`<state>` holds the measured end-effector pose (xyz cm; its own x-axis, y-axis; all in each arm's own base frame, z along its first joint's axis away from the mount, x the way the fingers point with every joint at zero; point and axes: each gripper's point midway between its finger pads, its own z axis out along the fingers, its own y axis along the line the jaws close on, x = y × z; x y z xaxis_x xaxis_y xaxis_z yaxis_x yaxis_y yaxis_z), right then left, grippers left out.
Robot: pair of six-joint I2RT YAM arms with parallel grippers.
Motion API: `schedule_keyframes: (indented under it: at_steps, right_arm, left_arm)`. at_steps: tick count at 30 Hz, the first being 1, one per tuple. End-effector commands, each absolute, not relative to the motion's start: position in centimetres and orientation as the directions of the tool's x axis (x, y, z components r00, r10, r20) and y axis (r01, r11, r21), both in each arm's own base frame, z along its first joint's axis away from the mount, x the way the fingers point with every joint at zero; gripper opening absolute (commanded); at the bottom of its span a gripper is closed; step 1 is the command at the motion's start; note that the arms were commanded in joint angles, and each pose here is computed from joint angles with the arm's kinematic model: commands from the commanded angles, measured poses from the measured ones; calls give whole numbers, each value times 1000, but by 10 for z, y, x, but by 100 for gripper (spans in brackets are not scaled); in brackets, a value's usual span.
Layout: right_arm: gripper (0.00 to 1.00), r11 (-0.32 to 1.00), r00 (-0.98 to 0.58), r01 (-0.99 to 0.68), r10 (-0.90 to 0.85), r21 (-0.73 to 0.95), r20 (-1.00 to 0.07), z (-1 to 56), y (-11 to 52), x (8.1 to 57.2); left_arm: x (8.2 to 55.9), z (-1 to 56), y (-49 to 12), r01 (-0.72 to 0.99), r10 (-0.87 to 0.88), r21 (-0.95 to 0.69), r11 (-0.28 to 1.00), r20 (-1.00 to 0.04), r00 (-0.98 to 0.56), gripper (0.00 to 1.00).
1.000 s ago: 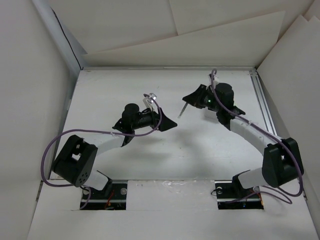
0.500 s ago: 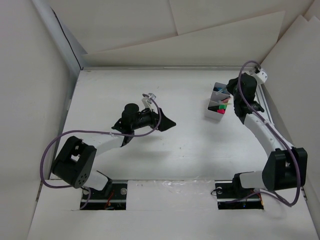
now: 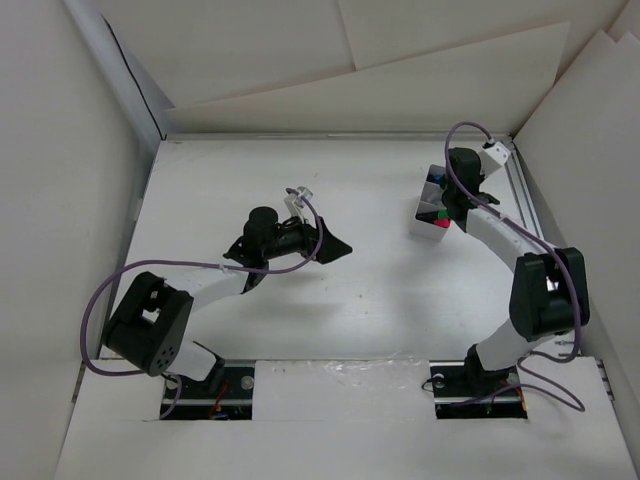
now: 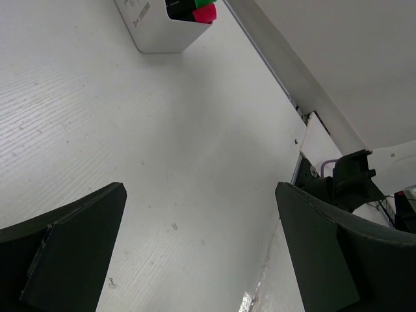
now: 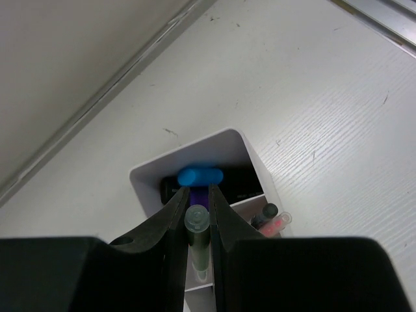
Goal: Sort the stationery into containers
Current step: Place the pen in the storage box, then reset both arms
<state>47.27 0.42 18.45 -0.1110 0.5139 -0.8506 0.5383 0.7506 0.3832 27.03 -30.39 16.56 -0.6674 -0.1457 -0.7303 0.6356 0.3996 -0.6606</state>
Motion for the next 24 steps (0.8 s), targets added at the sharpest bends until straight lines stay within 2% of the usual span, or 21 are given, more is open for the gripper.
schedule_keyframes:
  at_steps: [1,5,6,8,9,13,18,19,20,24]
  right_arm:
    - [9,738,-40,559,479,378,-877,208,6,480]
    - [22,735,-47,580,461,351,-886,201,10,480]
    - [31,732,-60,588,463,344,-884,195,10,480]
    - [40,743,-68,576,459,340,-886,198,19,477]
    - [51,739,-59,582,456,341,-888,203,17,472]
    - [74,739,-14,545,480,395,-877,235,21,460]
    - [91,758,52,413,534,505,-844,302,33,425]
    - [94,769,23,391,540,505,-841,299,39,425]
    - [100,778,33,340,551,528,-834,315,42,413]
    - [100,806,-69,131,588,577,-806,325,78,380]
  left_arm:
    - [265,182,-306,690,-151,-632,353,-766,-625,100]
    - [267,182,-306,686,-157,-631,362,-767,-622,100]
    - [267,182,-306,686,-157,-631,362,-767,-622,100]
    - [267,182,-306,686,-157,-631,362,-767,-622,100]
    - [267,182,-306,686,-157,-631,362,-767,-622,100]
    - [268,177,-304,683,-157,-626,377,-769,-619,100]
    - [271,186,-299,684,-188,-612,398,-784,-592,100]
    - [270,185,-297,680,-192,-611,405,-784,-590,100]
    - [269,189,-297,685,-197,-607,402,-788,-583,100]
    - [269,203,-288,689,-243,-586,427,-808,-537,100]
